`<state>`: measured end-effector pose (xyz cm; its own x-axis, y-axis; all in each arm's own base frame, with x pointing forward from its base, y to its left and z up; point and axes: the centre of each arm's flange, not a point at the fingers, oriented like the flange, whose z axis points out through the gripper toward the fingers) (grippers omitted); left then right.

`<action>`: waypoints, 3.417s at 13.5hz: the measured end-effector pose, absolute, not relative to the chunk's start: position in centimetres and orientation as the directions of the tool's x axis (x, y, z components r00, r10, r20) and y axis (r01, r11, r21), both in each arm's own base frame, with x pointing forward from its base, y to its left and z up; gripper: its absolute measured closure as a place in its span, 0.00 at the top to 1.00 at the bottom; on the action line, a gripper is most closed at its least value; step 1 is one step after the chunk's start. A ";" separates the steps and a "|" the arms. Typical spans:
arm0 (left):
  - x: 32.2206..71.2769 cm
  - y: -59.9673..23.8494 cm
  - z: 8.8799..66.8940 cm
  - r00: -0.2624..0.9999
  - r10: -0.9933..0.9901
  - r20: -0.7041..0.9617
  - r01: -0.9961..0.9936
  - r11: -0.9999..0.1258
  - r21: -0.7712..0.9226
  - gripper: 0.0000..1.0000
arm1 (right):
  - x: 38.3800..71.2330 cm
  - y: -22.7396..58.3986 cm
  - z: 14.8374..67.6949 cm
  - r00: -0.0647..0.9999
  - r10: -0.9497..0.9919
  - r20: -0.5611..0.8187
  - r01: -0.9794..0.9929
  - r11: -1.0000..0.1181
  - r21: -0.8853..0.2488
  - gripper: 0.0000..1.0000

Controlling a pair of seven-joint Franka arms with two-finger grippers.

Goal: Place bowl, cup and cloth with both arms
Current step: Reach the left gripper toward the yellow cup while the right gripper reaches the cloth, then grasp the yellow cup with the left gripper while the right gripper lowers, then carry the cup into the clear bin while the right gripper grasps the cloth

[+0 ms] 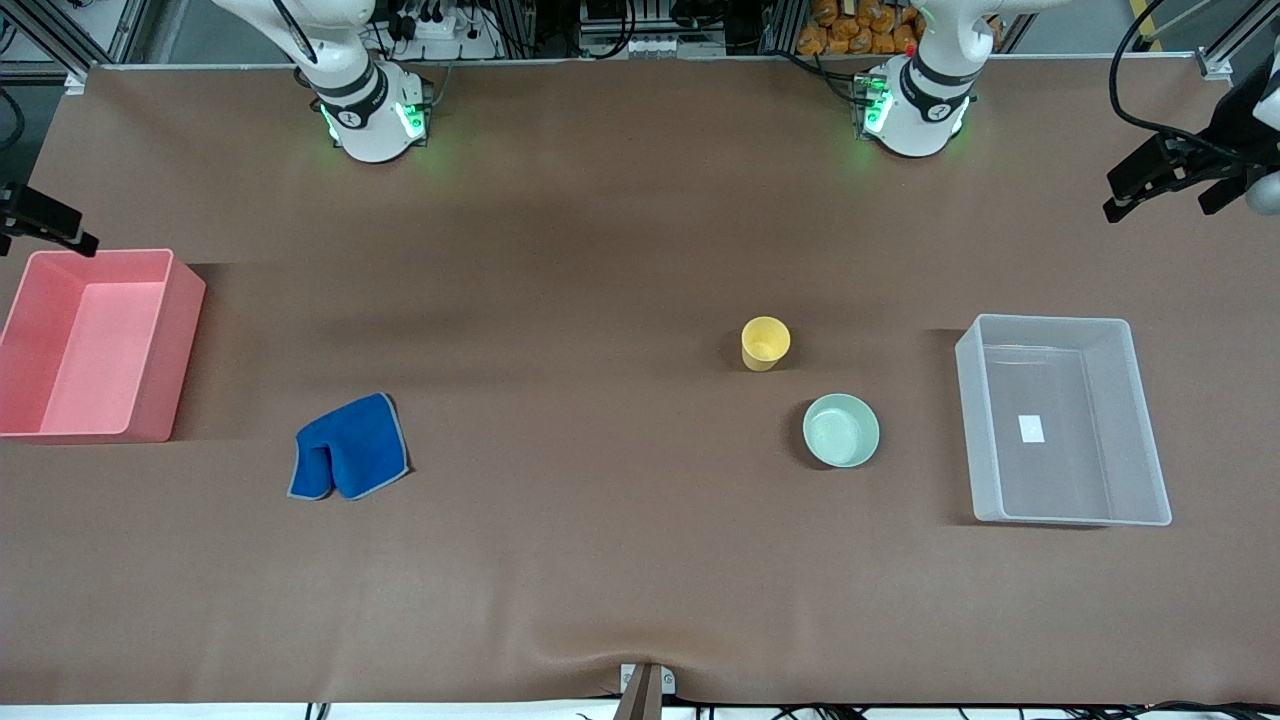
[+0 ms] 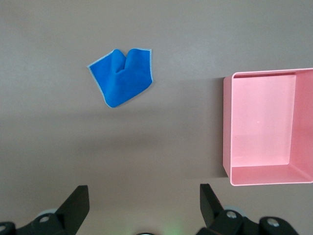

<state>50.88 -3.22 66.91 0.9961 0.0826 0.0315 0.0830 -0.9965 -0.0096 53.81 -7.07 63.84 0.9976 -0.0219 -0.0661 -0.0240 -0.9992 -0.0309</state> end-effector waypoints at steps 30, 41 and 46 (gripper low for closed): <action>48.4 -28.9 26.7 0.984 0.147 -0.099 0.156 -0.984 0.090 0.83 | 65.5 -7.9 39.8 0.984 -0.011 -0.175 -0.023 -0.998 -0.066 1.00; 50.0 -28.4 24.8 0.984 0.158 -0.083 0.167 -0.980 0.113 0.03 | 69.6 -4.7 29.0 0.997 -0.048 -0.060 -0.057 -0.988 -0.142 1.00; 54.1 -20.5 35.1 0.990 0.139 0.007 0.138 -0.988 0.064 0.03 | 69.3 -0.3 27.0 0.995 0.013 -0.099 -0.001 -0.989 -0.145 1.00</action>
<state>54.11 -20.55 35.13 0.9903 0.1387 0.0072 0.1380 -0.9884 0.0640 69.31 -0.31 27.00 0.9950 0.0134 -0.0994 -0.0011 -0.9894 -0.1452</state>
